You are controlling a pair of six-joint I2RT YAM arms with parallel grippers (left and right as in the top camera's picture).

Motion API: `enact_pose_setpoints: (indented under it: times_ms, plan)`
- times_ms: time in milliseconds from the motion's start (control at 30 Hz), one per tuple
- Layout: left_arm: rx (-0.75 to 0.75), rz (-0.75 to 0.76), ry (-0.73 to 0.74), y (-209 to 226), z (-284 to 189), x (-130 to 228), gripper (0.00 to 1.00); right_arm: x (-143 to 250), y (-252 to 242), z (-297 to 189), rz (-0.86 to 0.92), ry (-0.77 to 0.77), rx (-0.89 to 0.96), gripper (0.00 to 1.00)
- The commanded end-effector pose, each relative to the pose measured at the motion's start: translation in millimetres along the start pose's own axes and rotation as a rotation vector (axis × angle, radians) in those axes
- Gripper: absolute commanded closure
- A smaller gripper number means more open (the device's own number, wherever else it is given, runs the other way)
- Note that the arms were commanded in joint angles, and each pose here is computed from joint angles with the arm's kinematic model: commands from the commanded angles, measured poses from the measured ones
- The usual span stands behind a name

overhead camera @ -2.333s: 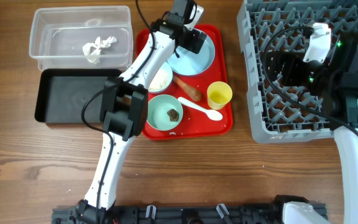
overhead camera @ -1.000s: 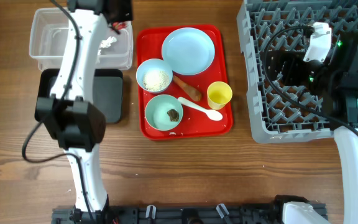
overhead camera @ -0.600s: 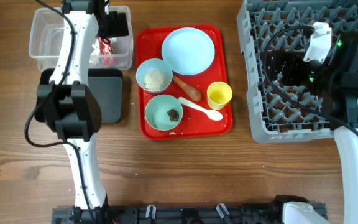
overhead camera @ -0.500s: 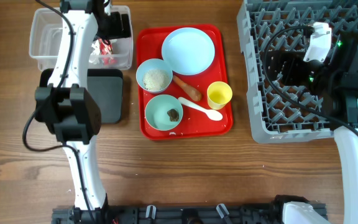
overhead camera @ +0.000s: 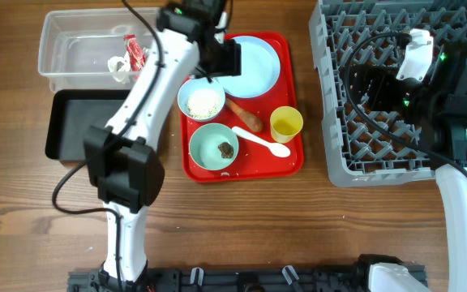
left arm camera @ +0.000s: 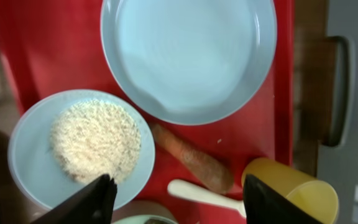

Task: Sort waste into correct bins and load items into the dishwasher rack
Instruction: 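Move the wrapper with the left gripper and drop it in the clear bin, then grasp the light-blue rice bowl rim with the left gripper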

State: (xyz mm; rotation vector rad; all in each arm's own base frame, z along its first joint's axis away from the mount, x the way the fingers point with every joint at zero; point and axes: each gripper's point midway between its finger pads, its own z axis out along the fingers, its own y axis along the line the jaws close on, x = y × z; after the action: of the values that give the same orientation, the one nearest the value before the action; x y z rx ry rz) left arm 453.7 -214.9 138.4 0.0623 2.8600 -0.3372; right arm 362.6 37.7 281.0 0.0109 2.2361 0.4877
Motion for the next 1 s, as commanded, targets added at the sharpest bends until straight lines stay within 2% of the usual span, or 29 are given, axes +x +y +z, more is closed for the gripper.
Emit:
enact_pose_setpoints:
  times_ms: [0, 133, 500, 600, 700, 800, 967]
  plan:
    - [-0.066, -0.052, 0.053, 14, 49, 24, 0.48, -6, 3, 0, 0.005, -0.011, -0.004, 0.00]
    - [-0.077, -0.052, 0.079, 28, 88, 46, 0.57, -5, 3, 0, 0.005, -0.008, -0.003, 0.00]
    - [-0.078, -0.026, 0.087, 30, 102, 57, 0.84, -4, 3, 0, 0.007, -0.005, -0.003, 0.00]
    - [-0.077, -0.026, 0.087, 30, 102, 57, 0.96, -4, 3, 0, 0.007, -0.005, -0.003, 0.00]
    - [-0.071, -0.024, 0.076, 28, 102, 54, 0.96, -4, 3, 0, 0.007, -0.005, -0.003, 0.00]
    - [-0.053, -0.018, 0.061, 20, 78, 47, 0.96, -5, 3, 0, 0.007, -0.005, -0.003, 0.00]
    - [0.020, -0.001, -0.099, -3, -18, 16, 0.96, -4, 3, 0, 0.007, -0.005, -0.003, 0.00]
